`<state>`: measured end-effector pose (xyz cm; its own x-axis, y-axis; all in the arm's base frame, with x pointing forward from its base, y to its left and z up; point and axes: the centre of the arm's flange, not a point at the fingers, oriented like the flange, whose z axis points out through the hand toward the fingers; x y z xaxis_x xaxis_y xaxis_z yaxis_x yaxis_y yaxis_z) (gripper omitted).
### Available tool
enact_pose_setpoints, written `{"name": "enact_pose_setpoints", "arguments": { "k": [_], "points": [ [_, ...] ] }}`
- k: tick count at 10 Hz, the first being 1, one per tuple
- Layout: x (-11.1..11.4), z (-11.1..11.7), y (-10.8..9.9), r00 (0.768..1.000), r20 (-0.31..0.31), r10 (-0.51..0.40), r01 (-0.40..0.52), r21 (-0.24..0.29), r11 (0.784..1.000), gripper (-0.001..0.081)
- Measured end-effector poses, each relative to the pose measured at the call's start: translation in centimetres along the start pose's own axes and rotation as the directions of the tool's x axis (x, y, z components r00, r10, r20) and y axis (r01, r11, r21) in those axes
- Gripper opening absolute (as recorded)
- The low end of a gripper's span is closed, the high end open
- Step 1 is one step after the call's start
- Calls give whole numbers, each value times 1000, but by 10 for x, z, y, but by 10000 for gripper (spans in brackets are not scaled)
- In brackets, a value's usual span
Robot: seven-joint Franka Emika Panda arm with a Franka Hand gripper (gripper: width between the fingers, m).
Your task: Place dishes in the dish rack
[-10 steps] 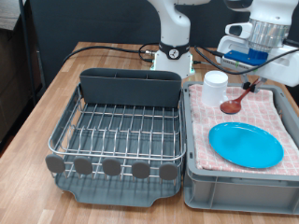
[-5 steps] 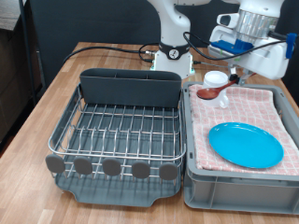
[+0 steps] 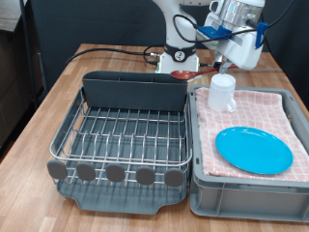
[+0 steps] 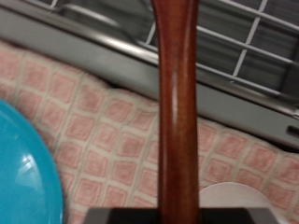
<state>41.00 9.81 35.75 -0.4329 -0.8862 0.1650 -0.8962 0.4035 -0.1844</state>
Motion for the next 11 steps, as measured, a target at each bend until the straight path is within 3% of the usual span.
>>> {"name": "enact_pose_setpoints", "arguments": {
  "k": [2, 5, 9, 11],
  "points": [
    [22, -5, 7, 997, 14, 79, -79, -24, 997, 91],
    [29, 0, 9, 993, -1, 118, -118, -32, 993, 91],
    [71, -5, 26, 976, -31, 214, -215, -31, 976, 91],
    [94, -6, 34, 965, -19, 261, -262, -58, 963, 91]
  ]
}}
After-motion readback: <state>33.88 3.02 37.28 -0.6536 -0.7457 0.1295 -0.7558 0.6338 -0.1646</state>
